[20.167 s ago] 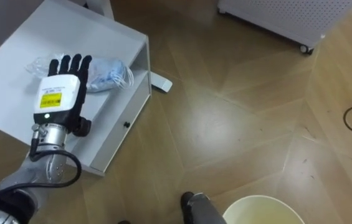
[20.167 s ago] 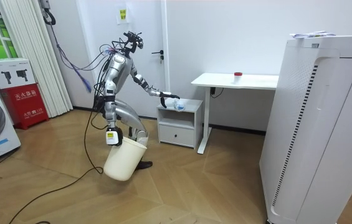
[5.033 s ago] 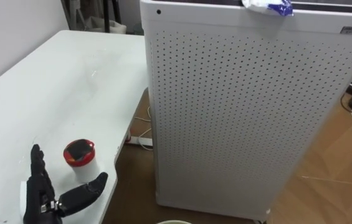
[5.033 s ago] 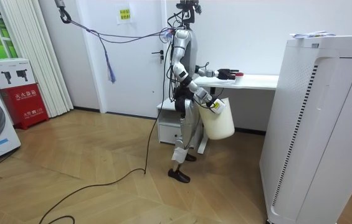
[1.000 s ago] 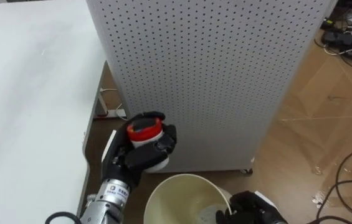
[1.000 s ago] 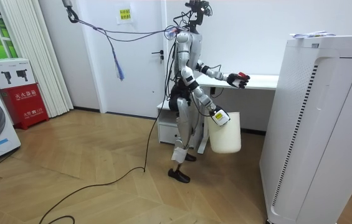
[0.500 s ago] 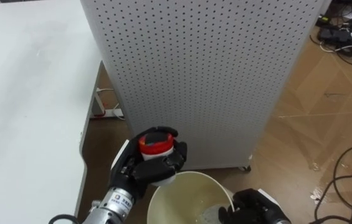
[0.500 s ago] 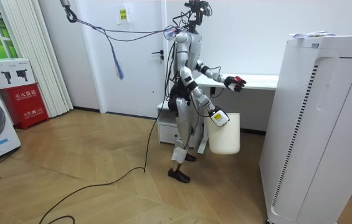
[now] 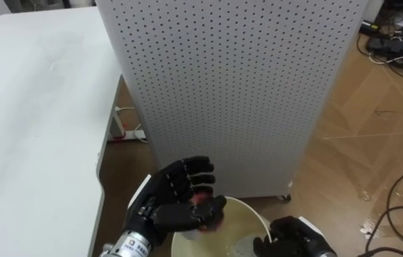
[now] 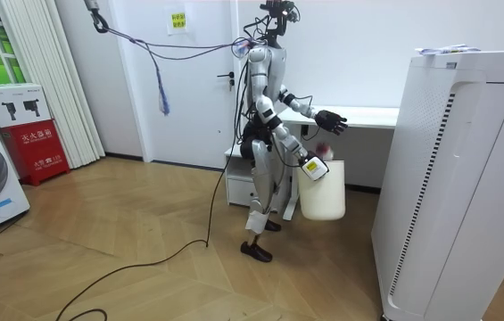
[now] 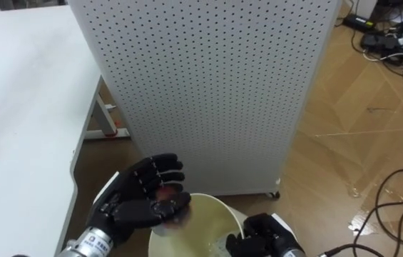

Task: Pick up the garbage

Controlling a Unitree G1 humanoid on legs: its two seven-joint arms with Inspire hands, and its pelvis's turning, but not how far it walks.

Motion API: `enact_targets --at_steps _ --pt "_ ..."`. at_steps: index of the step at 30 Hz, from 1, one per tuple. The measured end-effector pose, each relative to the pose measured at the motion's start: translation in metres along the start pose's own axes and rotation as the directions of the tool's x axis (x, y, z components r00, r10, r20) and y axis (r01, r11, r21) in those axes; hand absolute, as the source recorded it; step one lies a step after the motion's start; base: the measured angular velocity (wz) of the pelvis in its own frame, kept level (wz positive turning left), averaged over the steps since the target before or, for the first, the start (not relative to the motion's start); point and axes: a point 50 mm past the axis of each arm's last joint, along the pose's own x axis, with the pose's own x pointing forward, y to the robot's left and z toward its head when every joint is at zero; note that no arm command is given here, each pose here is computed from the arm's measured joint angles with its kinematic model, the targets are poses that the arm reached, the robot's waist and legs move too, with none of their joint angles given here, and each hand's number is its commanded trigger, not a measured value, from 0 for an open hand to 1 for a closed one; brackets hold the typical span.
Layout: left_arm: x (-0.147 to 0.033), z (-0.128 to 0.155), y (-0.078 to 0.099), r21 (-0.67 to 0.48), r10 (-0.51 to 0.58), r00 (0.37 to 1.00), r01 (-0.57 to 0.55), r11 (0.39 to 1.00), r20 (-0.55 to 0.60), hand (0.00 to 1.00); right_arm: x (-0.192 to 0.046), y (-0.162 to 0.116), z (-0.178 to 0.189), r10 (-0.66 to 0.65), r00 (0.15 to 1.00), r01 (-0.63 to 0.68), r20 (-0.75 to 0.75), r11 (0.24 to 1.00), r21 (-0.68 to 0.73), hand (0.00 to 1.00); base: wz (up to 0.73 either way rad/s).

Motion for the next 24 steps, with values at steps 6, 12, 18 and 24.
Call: enact_targets --at_steps 6,12,18,24 --pt "-0.0018 -0.0015 -0.0026 -0.005 -0.065 0.998 0.065 0.998 -0.006 0.00 -0.0012 -0.0014 -0.0025 -0.002 1.000 0.002 -0.010 1.000 -0.004 1.00 0.00" --pt "-0.0058 -0.0060 -0.0048 -0.045 -0.114 0.993 0.113 0.993 -0.017 0.00 -0.0020 -0.0044 -0.0019 -0.001 1.000 0.001 -0.006 1.000 0.005 1.00 0.00" --pt "-0.0072 -0.0089 -0.0086 -0.050 -0.157 0.987 0.155 0.987 -0.028 0.00 -0.0019 -0.0037 -0.0017 0.009 1.000 -0.009 -0.005 1.000 0.006 1.00 -0.01" --pt "-0.0066 -0.0064 -0.0087 -0.044 -0.157 0.987 0.156 0.987 -0.018 0.00 -0.0019 -0.0044 0.0011 0.006 1.000 -0.006 0.007 1.000 0.002 1.00 -0.06"
